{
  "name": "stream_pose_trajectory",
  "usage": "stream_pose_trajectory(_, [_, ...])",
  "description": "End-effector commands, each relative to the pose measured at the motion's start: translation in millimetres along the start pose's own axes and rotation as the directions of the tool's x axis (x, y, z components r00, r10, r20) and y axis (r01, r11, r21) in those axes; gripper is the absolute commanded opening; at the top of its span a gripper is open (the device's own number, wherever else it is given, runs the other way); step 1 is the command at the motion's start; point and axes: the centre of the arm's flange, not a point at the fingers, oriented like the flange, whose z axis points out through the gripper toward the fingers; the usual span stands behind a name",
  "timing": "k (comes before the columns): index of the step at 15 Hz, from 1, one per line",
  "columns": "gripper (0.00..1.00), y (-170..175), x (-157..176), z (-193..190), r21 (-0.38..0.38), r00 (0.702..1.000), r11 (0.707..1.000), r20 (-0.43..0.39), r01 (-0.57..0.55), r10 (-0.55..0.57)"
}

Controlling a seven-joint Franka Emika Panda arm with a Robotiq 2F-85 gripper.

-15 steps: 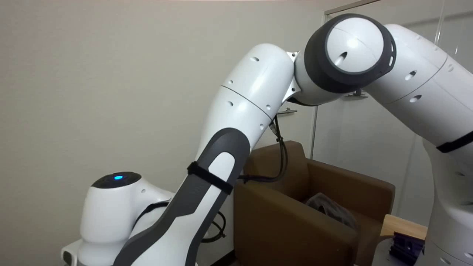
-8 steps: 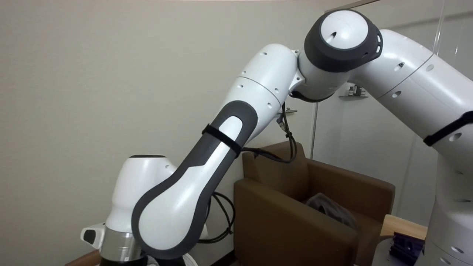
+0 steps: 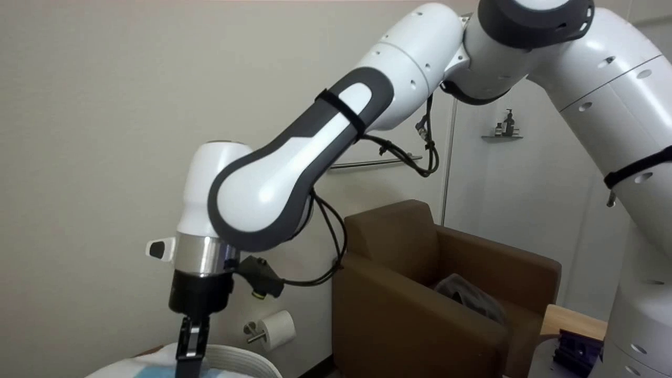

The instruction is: Put the towel on the sofa

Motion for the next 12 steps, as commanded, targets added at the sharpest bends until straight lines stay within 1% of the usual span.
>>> stream_pose_trajectory(1, [0.11, -11.6, -34.0, -84.7, -0.11, 0.994, 0.993, 0.097, -0.031, 0.042])
stream_pose_trajectory(2, [0.1, -9.0, -41.8, -101.8, -0.143, 0.993, 0.989, 0.108, -0.041, 0.057])
stream_pose_trajectory(4, [0.1, 0.4, -62.4, -133.2, -0.201, 0.99, 0.977, 0.105, -0.076, 0.099])
stream_pose_trajectory(7, [0.1, 20.6, -100.2, -176.0, -0.251, 0.979, 0.958, 0.11, -0.141, 0.173])
stream_pose_trajectory(8, [0.14, 25.9, -62.4, -134.3, -0.204, 0.986, 0.971, 0.09, -0.122, 0.143])
stream_pose_trajectory(10, [0.14, 34.1, -80.7, -157.2, -0.23, 0.98, 0.961, 0.084, -0.157, 0.18])
stream_pose_trajectory(12, [0.14, 31.7, -85.4, -162.6, -0.243, 0.979, 0.957, 0.086, -0.161, 0.186])
